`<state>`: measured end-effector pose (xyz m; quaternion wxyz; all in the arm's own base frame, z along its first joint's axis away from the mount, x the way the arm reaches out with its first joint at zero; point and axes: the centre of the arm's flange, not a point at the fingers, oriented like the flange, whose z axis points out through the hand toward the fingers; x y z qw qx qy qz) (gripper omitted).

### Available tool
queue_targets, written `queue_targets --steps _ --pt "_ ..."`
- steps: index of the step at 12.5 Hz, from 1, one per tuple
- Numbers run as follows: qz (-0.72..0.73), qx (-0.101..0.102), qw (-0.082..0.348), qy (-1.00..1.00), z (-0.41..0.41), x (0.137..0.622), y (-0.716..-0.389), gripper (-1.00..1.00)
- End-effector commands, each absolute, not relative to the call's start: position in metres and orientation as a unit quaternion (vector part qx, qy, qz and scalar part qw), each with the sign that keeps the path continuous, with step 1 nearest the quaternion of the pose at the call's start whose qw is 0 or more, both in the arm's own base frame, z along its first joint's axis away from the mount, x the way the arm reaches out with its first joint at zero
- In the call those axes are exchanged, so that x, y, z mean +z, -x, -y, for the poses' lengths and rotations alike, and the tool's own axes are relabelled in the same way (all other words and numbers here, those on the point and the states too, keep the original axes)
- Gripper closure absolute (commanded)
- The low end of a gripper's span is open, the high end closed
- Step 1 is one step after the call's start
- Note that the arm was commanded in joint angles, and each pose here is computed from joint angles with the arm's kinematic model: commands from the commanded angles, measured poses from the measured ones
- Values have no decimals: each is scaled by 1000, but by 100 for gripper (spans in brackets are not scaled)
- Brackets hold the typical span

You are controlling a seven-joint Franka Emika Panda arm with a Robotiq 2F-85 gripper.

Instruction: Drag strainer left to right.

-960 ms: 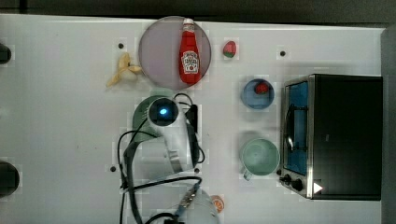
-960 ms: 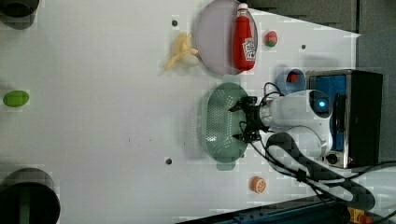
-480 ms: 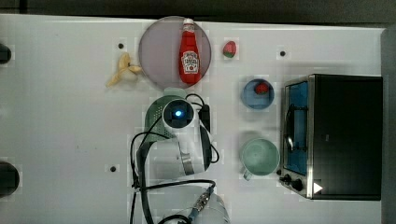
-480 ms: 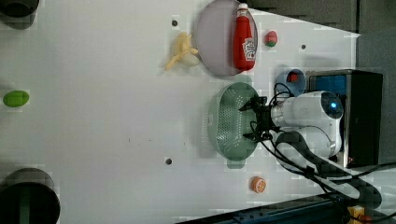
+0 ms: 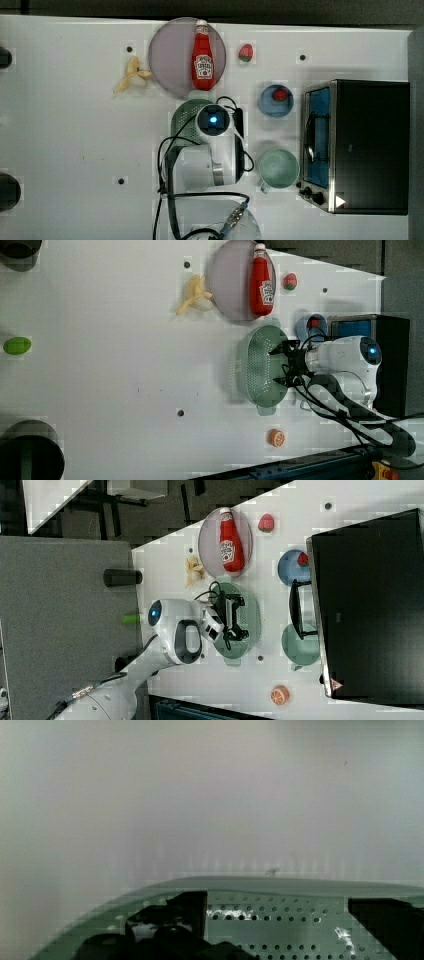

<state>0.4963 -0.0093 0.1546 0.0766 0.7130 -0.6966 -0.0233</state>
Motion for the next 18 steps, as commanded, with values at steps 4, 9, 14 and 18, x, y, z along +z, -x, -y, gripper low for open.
queue_targets --steps 4,9,14,18 --pt "684 0 78 -725 72 167 -498 -100" --pt "688 13 70 -722 83 182 -502 -100" --pt "516 42 49 -854 64 313 -514 -100" --pt "500 20 32 -865 39 450 -503 -100"
